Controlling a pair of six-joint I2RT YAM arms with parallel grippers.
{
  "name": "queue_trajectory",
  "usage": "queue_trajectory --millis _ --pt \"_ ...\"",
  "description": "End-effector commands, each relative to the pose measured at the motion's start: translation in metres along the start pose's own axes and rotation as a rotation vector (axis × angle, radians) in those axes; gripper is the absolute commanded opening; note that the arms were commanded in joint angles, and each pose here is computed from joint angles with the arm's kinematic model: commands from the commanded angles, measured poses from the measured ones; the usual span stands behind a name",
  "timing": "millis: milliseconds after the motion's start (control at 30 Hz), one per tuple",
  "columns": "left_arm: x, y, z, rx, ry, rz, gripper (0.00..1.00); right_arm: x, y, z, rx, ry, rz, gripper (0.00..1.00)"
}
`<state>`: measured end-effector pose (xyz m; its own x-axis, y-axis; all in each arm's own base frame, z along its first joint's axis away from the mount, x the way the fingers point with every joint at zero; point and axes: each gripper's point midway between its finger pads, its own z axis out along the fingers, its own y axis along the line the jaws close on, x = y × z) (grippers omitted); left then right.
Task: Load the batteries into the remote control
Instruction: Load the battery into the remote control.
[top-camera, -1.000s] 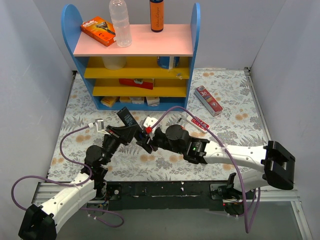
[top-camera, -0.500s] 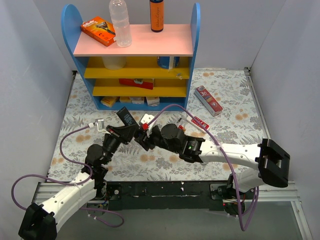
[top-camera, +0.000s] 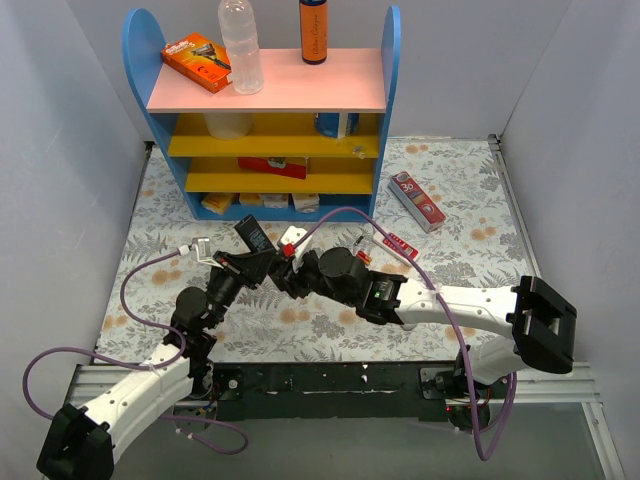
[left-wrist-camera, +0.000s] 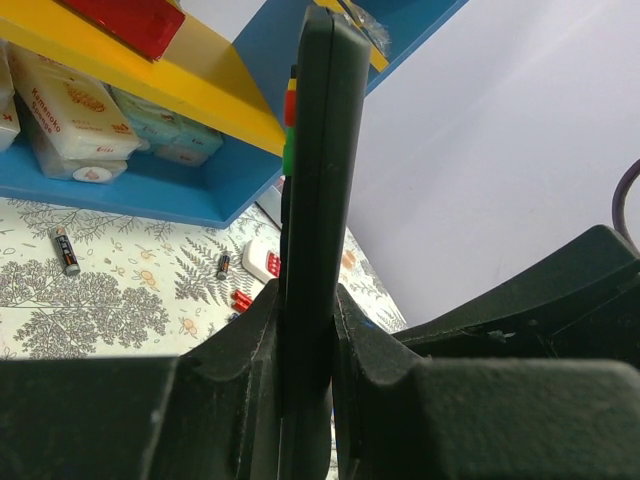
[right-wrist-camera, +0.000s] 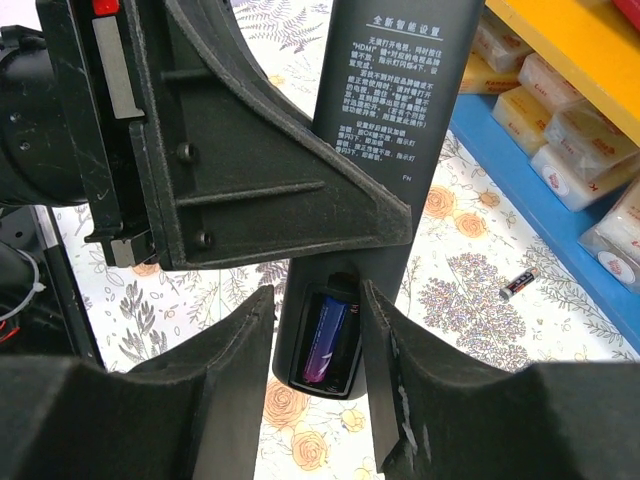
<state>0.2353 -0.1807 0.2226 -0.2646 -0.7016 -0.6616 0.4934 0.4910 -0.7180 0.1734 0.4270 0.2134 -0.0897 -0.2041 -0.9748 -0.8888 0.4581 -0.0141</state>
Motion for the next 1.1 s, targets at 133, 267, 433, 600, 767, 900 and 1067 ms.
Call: queue_trajectory --millis 133,267,433,600,767,900,1067 --pt "-0.031 -0.048 0.002 0.159 -0.080 -0.017 0.00 0.000 0.012 0.007 -0.038 0.027 0.019 0.43" --pt "-0.031 -0.049 0.002 0.162 -0.082 -0.019 0.00 0.003 0.013 0.006 -0.043 0.038 0.029 0.44" --pt "-0.032 -0.045 0.003 0.143 -0.087 -0.020 0.00 -0.002 0.009 -0.001 -0.023 0.033 0.043 0.51" --pt "-0.032 -0.032 0.006 0.065 -0.092 -0.041 0.00 -0.005 0.007 -0.006 -0.005 0.053 0.079 0.57" --pt "-0.033 -0.028 0.007 0.036 -0.095 -0.058 0.00 0.001 0.005 -0.005 0.026 0.105 0.116 0.60" --pt "-0.034 -0.029 0.008 0.035 -0.089 -0.060 0.00 0.001 0.004 -0.002 0.035 0.120 0.125 0.60" --pt "-0.032 -0.031 0.007 0.046 -0.081 -0.068 0.00 0.000 -0.007 0.002 0.105 0.124 0.126 0.60"
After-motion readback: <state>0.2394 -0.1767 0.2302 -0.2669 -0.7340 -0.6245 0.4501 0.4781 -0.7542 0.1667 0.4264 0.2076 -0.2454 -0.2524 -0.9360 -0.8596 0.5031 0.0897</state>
